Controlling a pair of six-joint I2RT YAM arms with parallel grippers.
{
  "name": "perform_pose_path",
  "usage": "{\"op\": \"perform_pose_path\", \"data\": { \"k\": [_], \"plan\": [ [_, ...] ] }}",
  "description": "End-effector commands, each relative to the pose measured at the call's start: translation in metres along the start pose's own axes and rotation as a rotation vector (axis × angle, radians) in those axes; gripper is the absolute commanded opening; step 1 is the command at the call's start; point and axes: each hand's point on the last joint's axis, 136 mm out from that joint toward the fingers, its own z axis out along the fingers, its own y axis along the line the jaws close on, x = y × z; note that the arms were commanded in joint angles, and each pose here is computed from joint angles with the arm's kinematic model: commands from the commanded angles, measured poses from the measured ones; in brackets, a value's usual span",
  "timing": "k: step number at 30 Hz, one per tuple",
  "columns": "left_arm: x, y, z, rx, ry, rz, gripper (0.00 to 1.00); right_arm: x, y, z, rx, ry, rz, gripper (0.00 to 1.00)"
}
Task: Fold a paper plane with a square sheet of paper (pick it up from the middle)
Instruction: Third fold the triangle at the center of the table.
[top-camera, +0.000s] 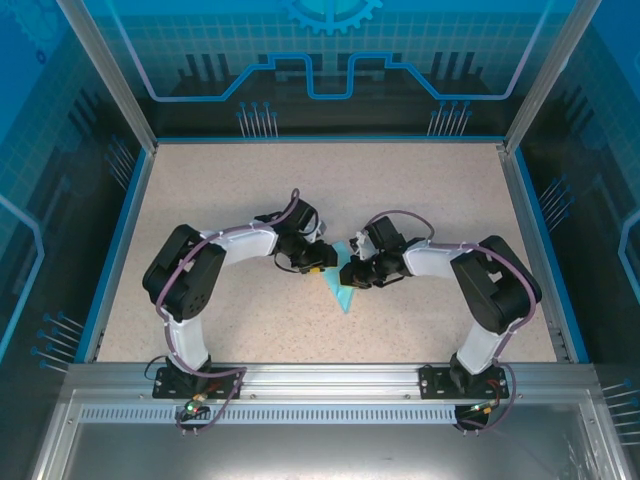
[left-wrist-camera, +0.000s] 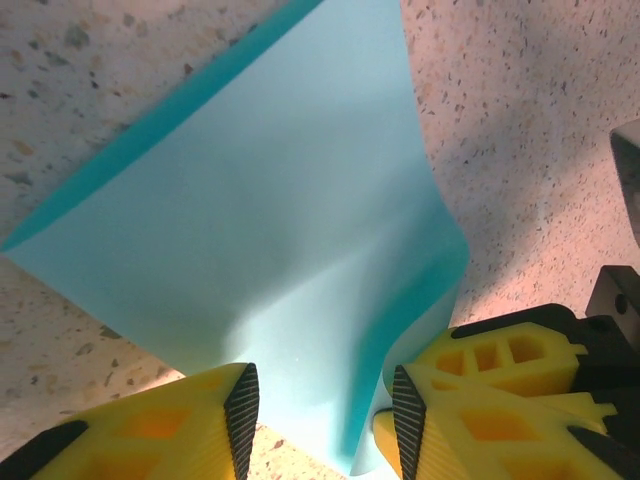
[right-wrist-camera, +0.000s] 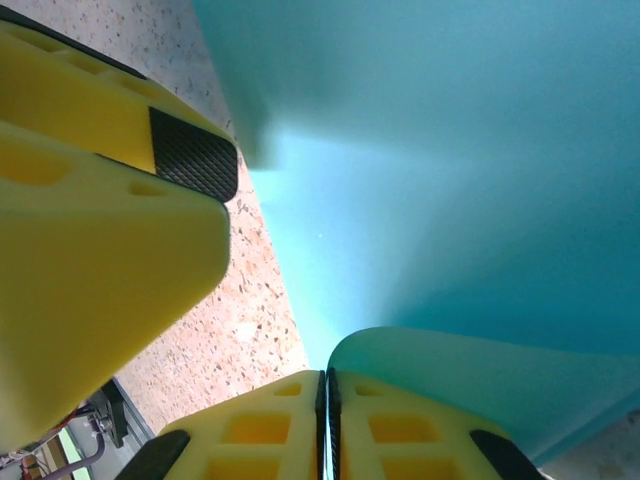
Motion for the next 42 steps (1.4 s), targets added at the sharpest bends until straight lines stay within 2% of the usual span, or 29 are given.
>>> {"op": "perform_pose_path", "data": {
  "k": [1,10,38,42],
  "plan": [
    [-0.005,-0.010,-0.013,0.030,-0.004,-0.004,0.43,-0.002,0.002,0.005,0.014,0.004,-0.018,0.13],
    [-0.015,-0.004,-0.009,0.030,-0.002,-0.014,0.43,-0.002,-0.003,0.009,0.043,0.009,-0.016,0.13],
    [-0.004,0.016,0.013,0.007,0.055,-0.045,0.43,0.004,-0.010,0.022,0.077,0.042,-0.009,0.16],
    [-0.003,0.017,0.013,0.004,0.060,-0.042,0.43,-0.005,-0.002,0.021,0.068,0.025,-0.023,0.18]
  ]
}}
